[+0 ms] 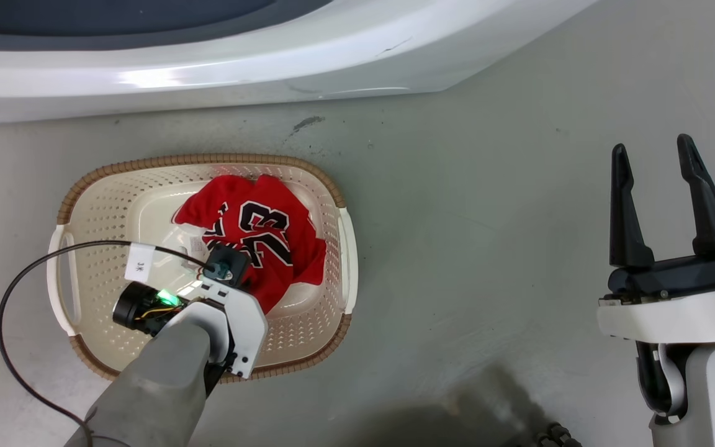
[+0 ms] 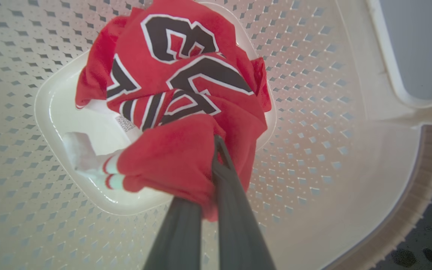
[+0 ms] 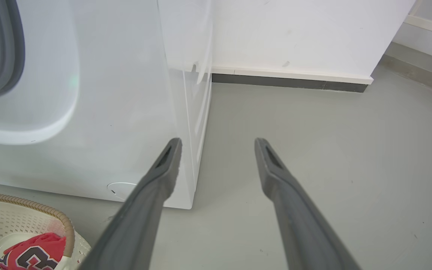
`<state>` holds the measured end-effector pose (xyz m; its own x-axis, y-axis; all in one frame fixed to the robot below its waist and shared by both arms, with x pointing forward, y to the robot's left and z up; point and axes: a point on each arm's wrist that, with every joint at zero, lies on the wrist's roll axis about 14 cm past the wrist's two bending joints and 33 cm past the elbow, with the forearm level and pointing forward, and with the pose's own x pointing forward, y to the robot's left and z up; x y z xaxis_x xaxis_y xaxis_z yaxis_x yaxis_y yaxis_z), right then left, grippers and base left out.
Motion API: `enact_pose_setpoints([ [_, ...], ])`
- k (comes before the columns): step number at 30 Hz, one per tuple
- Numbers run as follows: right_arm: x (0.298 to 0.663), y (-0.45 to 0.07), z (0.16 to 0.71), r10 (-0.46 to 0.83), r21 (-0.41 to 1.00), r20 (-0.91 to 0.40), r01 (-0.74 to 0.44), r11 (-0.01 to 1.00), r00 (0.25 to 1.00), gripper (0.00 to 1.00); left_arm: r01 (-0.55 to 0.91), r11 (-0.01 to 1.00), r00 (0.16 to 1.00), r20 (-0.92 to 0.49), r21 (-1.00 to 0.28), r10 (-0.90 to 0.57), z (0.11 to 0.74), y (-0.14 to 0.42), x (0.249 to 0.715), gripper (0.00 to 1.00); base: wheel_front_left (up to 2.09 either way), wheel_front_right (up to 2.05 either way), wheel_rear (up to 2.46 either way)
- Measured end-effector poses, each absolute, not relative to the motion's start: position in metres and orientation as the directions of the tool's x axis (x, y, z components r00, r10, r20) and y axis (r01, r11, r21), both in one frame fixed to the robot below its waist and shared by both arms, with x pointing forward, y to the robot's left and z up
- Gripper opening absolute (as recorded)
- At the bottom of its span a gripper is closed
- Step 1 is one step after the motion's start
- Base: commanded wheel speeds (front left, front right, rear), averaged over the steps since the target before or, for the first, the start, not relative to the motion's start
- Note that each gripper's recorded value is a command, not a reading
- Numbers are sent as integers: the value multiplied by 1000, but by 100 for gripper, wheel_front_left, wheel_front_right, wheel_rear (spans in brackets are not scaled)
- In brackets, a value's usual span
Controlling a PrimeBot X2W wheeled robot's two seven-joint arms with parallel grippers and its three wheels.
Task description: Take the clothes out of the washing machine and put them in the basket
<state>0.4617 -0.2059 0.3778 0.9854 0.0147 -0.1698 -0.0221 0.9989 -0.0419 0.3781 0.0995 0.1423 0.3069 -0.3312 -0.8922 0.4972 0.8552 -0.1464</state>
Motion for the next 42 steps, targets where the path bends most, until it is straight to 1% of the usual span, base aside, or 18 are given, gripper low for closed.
enact_pose_setpoints([
  [4,466,-204,372,20,-38,-176,-27,999,984,100,494,855,289,-897,-160,-335,138,94,373,0,0,0,0],
  [5,467,-204,373,21,-38,-173,-28,999,985,100,494,854,288,-897,-160,-335,138,94,373,18,0,0,0],
  [6,467,-204,374,21,-37,-171,-28,999,985,100,495,854,290,-896,-160,-335,140,93,373,100,0,0,0],
  [9,467,-202,382,26,-34,-152,-31,999,988,100,486,860,323,-884,-152,-339,149,94,376,100,0,0,0],
  [12,467,-200,393,31,-34,-128,-36,999,991,100,447,881,362,-870,-153,-335,160,96,377,100,0,0,0],
  [15,465,-197,406,37,-31,-101,-40,999,994,100,418,896,423,-841,-149,-338,175,96,382,100,0,0,0],
  [19,453,-196,421,37,-27,-84,-39,999,996,100,381,910,499,-792,-164,-352,202,92,389,100,0,0,0],
  [23,441,-193,436,43,-26,-62,-44,999,997,100,338,928,630,-694,-159,-349,242,90,413,100,0,0,0],
  [27,428,-188,452,55,-17,-34,-55,998,998,100,269,953,737,-607,-141,-298,279,105,418,100,0,0,0],
  [31,417,-183,467,68,-11,-2,-68,998,998,100,222,967,841,-479,-122,-253,325,114,426,100,0,0,0],
  [37,401,-175,486,88,-9,39,-88,996,995,100,145,984,933,-316,-107,-172,380,132,417,100,0,0,0],
  [42,389,-172,498,97,-9,68,-96,995,993,100,103,989,970,-210,-109,-125,415,141,403,100,0,0,0],
])
